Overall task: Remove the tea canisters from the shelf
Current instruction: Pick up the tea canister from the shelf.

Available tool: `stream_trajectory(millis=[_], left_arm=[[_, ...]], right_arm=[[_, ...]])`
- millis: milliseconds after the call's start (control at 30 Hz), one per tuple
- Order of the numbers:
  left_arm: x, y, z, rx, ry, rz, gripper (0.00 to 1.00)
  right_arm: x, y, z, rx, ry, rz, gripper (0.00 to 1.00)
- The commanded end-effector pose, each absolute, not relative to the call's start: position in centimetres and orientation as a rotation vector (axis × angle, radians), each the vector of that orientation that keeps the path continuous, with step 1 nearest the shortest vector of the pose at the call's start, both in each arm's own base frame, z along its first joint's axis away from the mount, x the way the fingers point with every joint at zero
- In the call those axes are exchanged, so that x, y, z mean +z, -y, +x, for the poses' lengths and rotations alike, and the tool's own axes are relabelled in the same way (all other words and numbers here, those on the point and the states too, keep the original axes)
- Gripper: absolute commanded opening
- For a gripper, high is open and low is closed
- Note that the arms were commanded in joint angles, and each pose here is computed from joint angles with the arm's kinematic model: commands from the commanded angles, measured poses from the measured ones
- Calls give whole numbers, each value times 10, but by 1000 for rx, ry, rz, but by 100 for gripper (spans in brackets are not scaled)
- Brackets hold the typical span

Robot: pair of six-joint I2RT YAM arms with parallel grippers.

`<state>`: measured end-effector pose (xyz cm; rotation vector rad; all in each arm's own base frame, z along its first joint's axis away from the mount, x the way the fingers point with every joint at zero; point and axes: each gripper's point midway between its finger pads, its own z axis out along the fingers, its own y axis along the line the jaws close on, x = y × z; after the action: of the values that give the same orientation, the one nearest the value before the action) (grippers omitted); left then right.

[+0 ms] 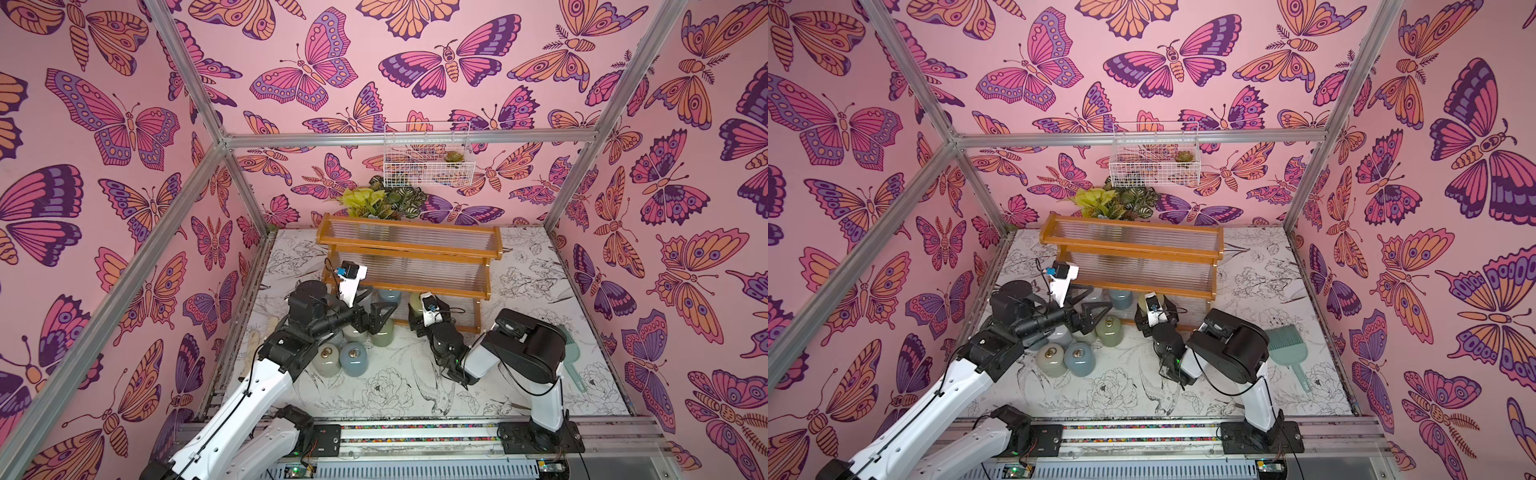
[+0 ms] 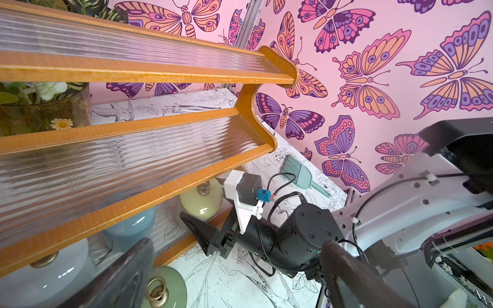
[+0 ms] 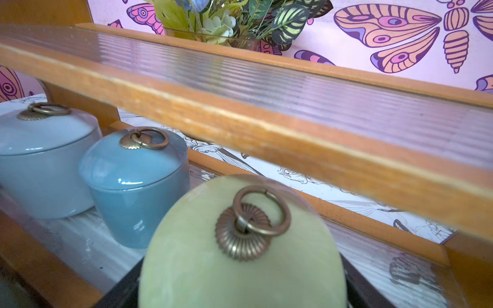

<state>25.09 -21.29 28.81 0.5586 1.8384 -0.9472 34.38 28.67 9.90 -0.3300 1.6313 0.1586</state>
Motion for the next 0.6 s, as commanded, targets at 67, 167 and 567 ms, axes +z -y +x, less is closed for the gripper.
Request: stream_trajectory(millis=[67,167,567], left_arm=[[285,213,248,-970,-1834,563,100],[285,214,249,-973,-1835,563,100],[284,215,251,-974,-1840,564,100]], right_arm=[[135,-297,333,246,-1548,-344,59],[138,-295,333,244,-1543,-342,59],[144,-309,303,346,-1528,-408,57]])
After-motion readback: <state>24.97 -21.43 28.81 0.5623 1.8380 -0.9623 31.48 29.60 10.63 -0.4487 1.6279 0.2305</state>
